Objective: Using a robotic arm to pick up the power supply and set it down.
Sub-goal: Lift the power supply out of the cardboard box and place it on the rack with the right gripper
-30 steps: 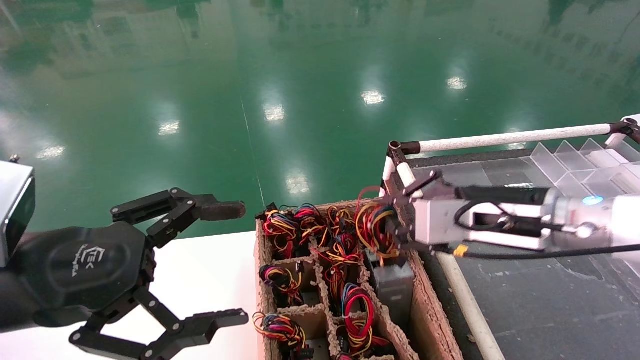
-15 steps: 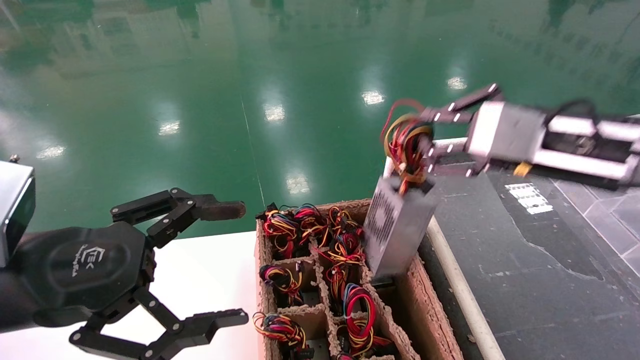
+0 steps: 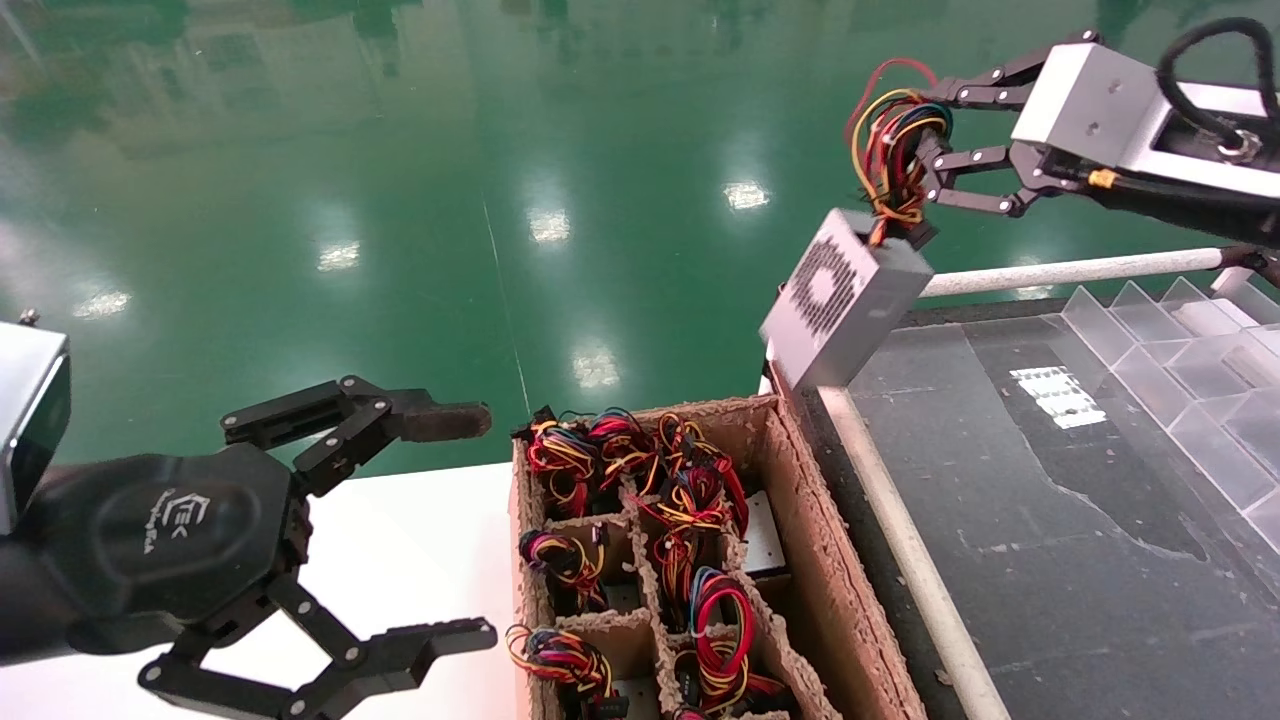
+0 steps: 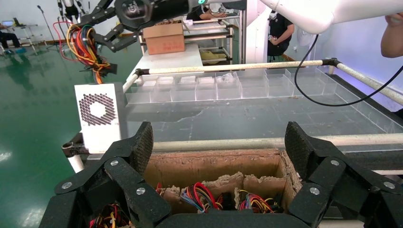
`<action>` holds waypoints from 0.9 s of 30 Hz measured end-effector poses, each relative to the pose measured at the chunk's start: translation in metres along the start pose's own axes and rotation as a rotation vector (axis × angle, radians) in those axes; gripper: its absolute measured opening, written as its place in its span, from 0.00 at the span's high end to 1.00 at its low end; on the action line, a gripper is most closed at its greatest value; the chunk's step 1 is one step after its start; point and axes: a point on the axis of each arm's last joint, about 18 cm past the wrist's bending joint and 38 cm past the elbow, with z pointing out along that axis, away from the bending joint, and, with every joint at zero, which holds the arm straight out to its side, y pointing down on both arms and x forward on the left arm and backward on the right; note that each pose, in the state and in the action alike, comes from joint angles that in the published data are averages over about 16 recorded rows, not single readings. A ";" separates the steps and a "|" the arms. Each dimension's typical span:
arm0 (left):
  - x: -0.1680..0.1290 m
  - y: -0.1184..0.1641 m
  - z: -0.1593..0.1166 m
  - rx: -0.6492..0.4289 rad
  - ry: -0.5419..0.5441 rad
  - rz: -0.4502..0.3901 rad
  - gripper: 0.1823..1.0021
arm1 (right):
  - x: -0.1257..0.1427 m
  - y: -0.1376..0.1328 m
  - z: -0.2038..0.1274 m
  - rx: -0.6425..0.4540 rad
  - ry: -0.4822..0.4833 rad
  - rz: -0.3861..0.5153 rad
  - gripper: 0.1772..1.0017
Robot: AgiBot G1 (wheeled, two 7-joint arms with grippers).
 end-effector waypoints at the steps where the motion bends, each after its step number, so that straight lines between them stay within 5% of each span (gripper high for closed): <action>1: 0.000 0.000 0.000 0.000 0.000 0.000 0.00 | 0.002 0.004 0.002 -0.010 0.006 -0.004 0.98; 15: 0.000 0.000 0.000 0.000 0.000 0.000 0.00 | -0.003 0.051 0.026 -0.115 -0.014 -0.021 0.98; 27: 0.000 0.000 0.000 0.000 0.000 0.000 0.00 | -0.023 0.058 0.063 -0.130 -0.038 -0.038 0.98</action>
